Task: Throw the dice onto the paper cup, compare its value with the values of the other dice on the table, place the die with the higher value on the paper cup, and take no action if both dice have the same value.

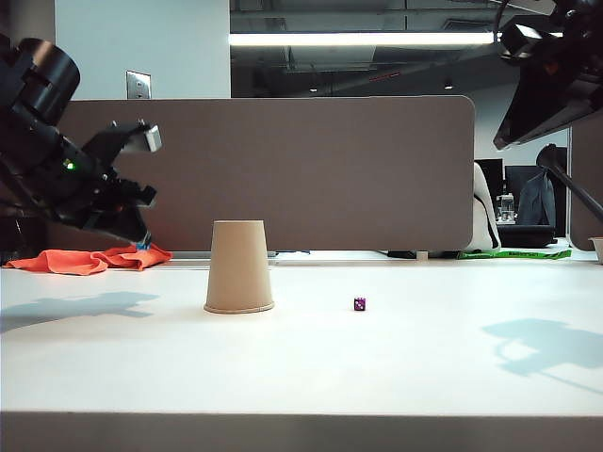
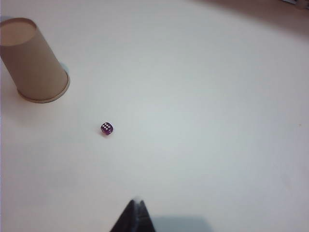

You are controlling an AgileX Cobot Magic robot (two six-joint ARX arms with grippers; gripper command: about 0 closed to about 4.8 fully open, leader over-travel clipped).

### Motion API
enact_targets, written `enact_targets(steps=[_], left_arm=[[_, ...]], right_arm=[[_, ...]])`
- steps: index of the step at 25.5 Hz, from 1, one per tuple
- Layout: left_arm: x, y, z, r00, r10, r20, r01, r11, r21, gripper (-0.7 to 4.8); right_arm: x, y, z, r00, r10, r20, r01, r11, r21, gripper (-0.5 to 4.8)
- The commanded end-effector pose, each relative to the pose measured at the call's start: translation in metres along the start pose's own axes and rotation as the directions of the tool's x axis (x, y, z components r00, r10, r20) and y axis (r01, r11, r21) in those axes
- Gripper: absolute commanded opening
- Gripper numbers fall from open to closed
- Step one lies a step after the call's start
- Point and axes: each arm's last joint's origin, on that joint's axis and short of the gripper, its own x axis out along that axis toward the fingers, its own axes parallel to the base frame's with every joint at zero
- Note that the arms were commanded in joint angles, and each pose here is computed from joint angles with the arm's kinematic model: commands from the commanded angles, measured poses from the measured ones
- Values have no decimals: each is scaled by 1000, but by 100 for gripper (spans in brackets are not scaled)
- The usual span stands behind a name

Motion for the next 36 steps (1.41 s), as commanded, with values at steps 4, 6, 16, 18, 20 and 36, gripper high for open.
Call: enact_targets(steps=[4,6,16,18,20,36], left_arm=[[0,0,3,1000,14,16,-15,1000,3,61],[0,1,2,999,36,6,-36,999,-2,62],[0,3,-1,991,127,-41,-129,991,-48,125],[0,3,0,991,128,-36,-129,990,-48,126],[0,4,1,991,133,-21,-133,990,-46,127],[-49,49,16,883,469,-4,-468,880,-77,113]], right_arm=[[-1,0,2,1000,2,14,-2,1000,1,-1],[-1,0,2,1000,2,14,-2,1000,1,-1],[-1,0,2,1000,2,14,-2,1000,1,-1],[-1,0,2,1000,2,14,-2,1000,1,-1],[-1,0,2,1000,2,14,-2,1000,1,-1],[-1,0,2,1000,2,14,-2,1000,1,-1]])
